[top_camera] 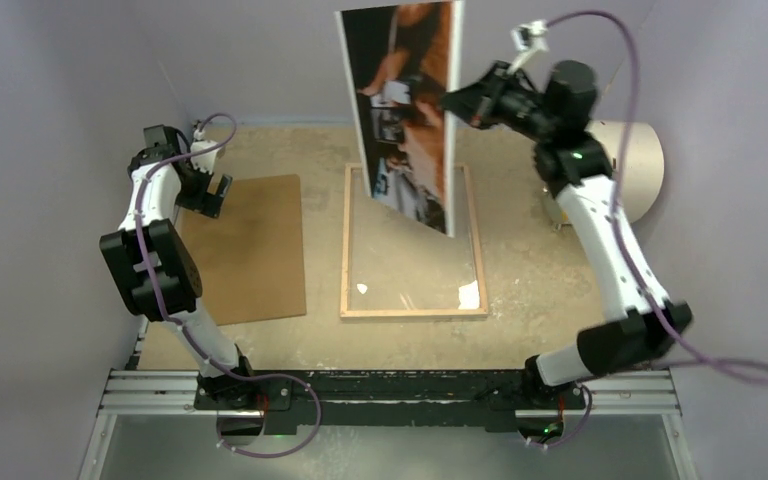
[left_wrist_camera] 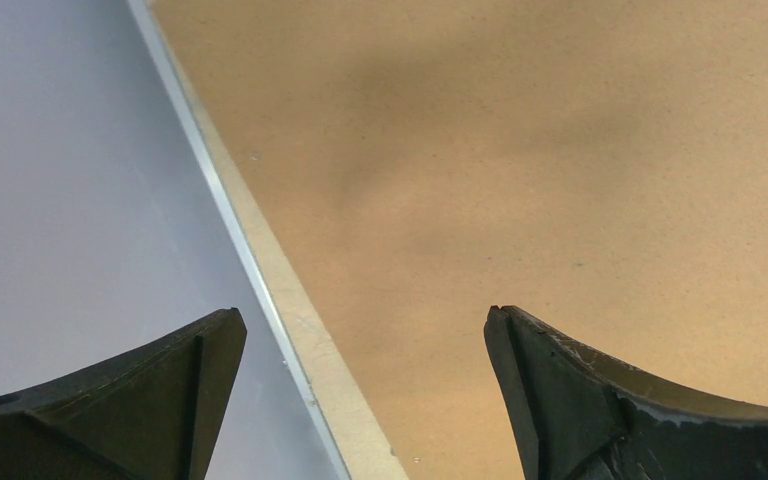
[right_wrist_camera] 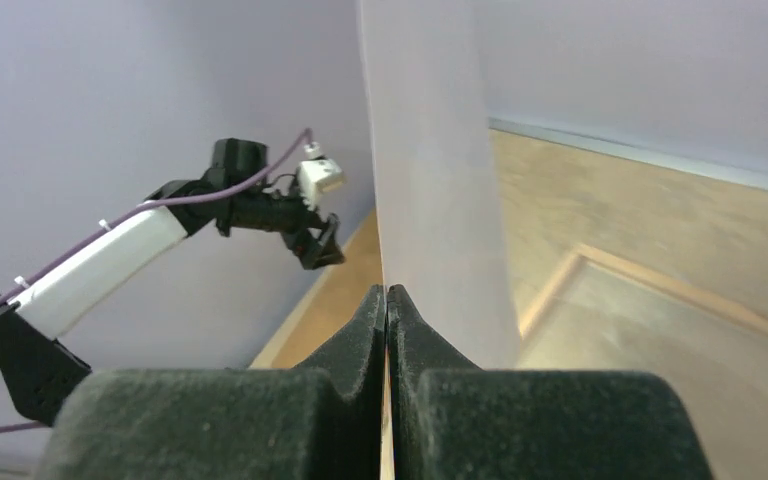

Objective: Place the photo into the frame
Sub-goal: Turn over the photo from the photo frame.

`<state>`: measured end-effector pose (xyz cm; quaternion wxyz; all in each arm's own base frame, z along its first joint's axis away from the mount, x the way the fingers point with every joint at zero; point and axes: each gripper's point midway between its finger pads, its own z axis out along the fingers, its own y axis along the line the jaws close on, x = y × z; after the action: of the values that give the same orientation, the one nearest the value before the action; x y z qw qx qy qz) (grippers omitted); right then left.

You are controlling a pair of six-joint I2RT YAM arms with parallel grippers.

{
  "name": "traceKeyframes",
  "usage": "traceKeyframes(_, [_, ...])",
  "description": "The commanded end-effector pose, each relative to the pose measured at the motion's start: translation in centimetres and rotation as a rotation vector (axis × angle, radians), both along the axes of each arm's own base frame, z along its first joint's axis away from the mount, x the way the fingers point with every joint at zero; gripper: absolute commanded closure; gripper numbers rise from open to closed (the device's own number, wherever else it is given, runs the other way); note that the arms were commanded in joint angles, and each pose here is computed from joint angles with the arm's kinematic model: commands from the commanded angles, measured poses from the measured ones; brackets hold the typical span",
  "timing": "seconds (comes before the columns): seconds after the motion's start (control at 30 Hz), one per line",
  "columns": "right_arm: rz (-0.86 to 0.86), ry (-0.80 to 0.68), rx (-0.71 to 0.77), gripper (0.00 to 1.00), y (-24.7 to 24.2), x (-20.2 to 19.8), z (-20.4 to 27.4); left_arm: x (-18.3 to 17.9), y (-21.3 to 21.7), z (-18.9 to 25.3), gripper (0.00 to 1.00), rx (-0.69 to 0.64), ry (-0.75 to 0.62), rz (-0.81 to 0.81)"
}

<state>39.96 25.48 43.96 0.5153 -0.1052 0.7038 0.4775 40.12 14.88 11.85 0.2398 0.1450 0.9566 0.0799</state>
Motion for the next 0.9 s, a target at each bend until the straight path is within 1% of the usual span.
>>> traceKeyframes(0.0, [-0.095, 0.096, -0.115, 1.00, -7.6, -4.8, -1.7, 0.0, -1.5, 2.0, 0.01, -0.050, -0.062, -0.019])
traceKeyframes(0.03, [-0.224, 0.081, -0.187, 1.00, -9.7, -4.3, -1.2, 0.1, -1.7, 2.0, 0.01, -0.054, -0.065, -0.024])
traceKeyframes(0.07, [-0.311, 0.061, -0.248, 1.00, -11.4, -4.1, -0.6, 0.2, -1.9, 2.0, 0.01, -0.055, -0.065, -0.028])
traceKeyframes(0.17, [-0.482, 0.061, -0.386, 1.00, -15.0, -4.5, 0.2, 0.3, -2.3, 2.4, 0.01, -0.045, -0.077, -0.038])
traceKeyframes(0.27, [-0.578, 0.076, -0.468, 1.00, -16.7, -4.6, -0.7, 0.3, -2.6, 2.4, 0.01, -0.047, -0.085, -0.046])
traceKeyframes(0.33, [-0.598, 0.124, -0.542, 1.00, -16.6, -4.2, -2.6, 0.2, -2.8, 2.2, 0.01, -0.051, -0.078, -0.048])
traceKeyframes(0.47, [-0.581, 0.153, -0.722, 1.00, -12.9, -3.8, -6.1, 0.1, -3.2, 1.6, 0.01, -0.050, -0.065, -0.056])
traceKeyframes(0.57, [-0.564, 0.206, -0.849, 1.00, -10.8, -2.9, -9.8, 0.0, -3.3, 1.3, 0.01, -0.044, -0.059, -0.056])
traceKeyframes(0.63, [-0.550, 0.230, -0.920, 1.00, -9.2, -2.5, -12.2, -0.1, -3.3, 1.2, 0.02, -0.039, -0.057, -0.059])
traceKeyframes(0.7, [-0.510, 0.253, -0.957, 1.00, -7.0, -2.4, -14.6, -0.1, -3.2, 1.1, 0.02, -0.037, -0.056, -0.058])
traceKeyframes(0.77, [-0.434, 0.286, -0.924, 1.00, -4.2, -2.3, -17.2, -0.1, -3.2, 1.0, 0.02, -0.036, -0.054, -0.057])
traceKeyframes(0.87, [-0.332, 0.381, -0.807, 1.00, -0.5, -2.4, -21.1, -0.1, -3.3, 0.9, 0.02, -0.036, -0.053, -0.060])
